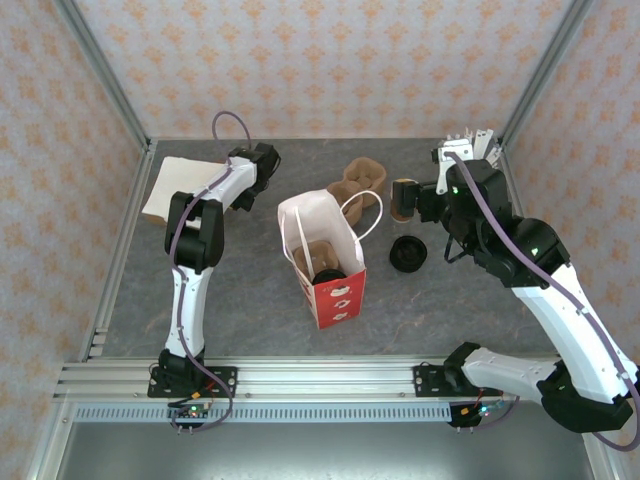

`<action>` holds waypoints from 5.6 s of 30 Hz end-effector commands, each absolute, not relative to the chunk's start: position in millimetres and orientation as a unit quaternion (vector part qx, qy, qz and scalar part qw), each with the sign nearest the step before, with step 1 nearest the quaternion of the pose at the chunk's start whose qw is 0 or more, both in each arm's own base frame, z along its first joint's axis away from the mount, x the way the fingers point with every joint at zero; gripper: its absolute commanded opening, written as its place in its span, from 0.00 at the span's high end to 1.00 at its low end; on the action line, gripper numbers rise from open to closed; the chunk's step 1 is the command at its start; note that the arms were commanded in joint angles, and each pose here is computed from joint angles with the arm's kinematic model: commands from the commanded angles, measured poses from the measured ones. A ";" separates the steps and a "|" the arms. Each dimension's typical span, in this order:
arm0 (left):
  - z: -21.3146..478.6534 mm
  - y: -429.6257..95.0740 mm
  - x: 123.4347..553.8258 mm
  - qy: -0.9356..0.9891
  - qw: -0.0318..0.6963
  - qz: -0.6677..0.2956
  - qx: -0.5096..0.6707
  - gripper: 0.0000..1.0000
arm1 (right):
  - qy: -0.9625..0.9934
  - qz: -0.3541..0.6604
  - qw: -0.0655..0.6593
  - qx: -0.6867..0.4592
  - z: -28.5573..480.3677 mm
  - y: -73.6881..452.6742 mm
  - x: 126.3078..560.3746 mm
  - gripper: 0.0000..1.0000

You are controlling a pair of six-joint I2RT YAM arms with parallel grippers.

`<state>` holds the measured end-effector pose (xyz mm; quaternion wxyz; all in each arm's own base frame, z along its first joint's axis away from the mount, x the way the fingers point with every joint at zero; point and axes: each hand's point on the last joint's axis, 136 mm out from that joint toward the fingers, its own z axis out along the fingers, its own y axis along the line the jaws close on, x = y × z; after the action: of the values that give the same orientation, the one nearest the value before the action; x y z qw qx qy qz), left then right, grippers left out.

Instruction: Pack the takeout coffee

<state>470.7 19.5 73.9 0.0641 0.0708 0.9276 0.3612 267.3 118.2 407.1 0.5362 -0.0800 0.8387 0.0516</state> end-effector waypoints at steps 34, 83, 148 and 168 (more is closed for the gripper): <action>445.1 -38.0 383.2 0.858 0.508 0.080 0.013 1.00 | 0.840 -0.008 0.542 -0.026 400.0 93.0 274.7 0.01; 477.7 -213.4 267.4 0.696 0.534 -0.335 0.345 1.00 | 0.843 0.007 0.538 -0.005 394.5 95.0 276.2 0.01; 351.8 -246.7 316.9 0.805 0.358 -0.060 0.468 0.41 | 0.849 -0.030 0.528 -0.014 382.7 87.2 276.5 0.01; 438.5 -59.7 318.2 0.809 0.581 -0.048 -0.078 0.00 | 0.877 -0.002 0.468 0.108 338.4 6.8 293.7 0.01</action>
<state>317.6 -98.2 442.7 0.5610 0.0507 0.8236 -0.0665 299.8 16.9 346.7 0.4696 0.0960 0.8775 -0.0152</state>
